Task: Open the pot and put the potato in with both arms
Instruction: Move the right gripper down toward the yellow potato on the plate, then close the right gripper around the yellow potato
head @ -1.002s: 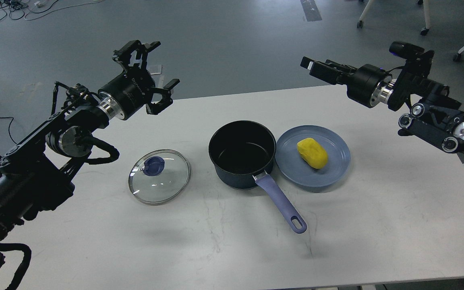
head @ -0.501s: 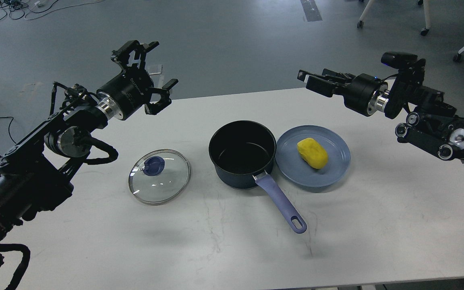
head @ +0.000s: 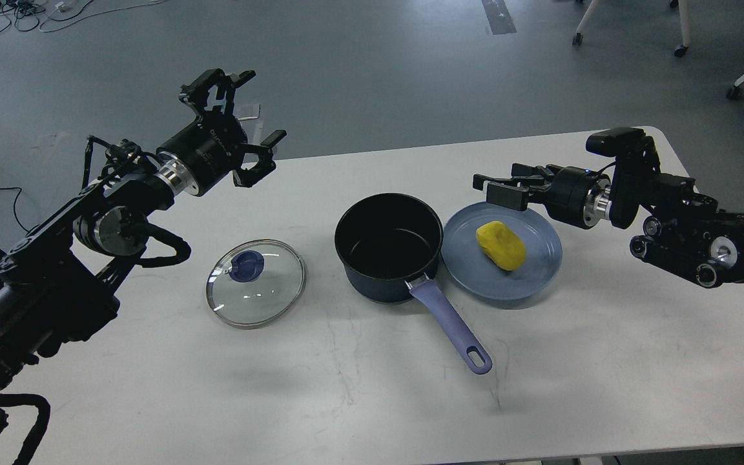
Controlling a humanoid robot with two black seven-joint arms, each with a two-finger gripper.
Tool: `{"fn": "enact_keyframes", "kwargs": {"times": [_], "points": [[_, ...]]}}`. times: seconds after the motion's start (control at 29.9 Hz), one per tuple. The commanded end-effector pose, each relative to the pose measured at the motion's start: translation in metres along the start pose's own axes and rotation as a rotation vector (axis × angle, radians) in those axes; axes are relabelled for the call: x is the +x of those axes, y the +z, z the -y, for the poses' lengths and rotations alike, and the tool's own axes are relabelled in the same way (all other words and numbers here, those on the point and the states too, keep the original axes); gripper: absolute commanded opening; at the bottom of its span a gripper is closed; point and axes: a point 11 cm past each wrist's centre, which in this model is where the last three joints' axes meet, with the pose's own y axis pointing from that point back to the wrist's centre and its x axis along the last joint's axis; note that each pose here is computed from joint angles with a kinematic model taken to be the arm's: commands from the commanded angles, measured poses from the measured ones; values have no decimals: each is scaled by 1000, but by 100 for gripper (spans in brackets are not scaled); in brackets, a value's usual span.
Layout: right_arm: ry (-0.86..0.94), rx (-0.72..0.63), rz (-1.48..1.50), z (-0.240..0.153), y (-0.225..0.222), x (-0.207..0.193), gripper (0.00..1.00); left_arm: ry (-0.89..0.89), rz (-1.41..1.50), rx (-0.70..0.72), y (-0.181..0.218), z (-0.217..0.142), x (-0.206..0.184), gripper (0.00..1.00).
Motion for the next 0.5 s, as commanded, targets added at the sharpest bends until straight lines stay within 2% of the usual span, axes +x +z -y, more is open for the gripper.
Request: {"fn": "enact_keyframes", "kwargs": {"times": [0.0, 0.47], "points": [[-45, -4, -19, 3, 0, -14, 100, -2, -2, -8, 1, 0, -1, 98], [-144, 5, -53, 7, -3, -46, 100, -5, -13, -6, -5, -2, -1, 98]]}}
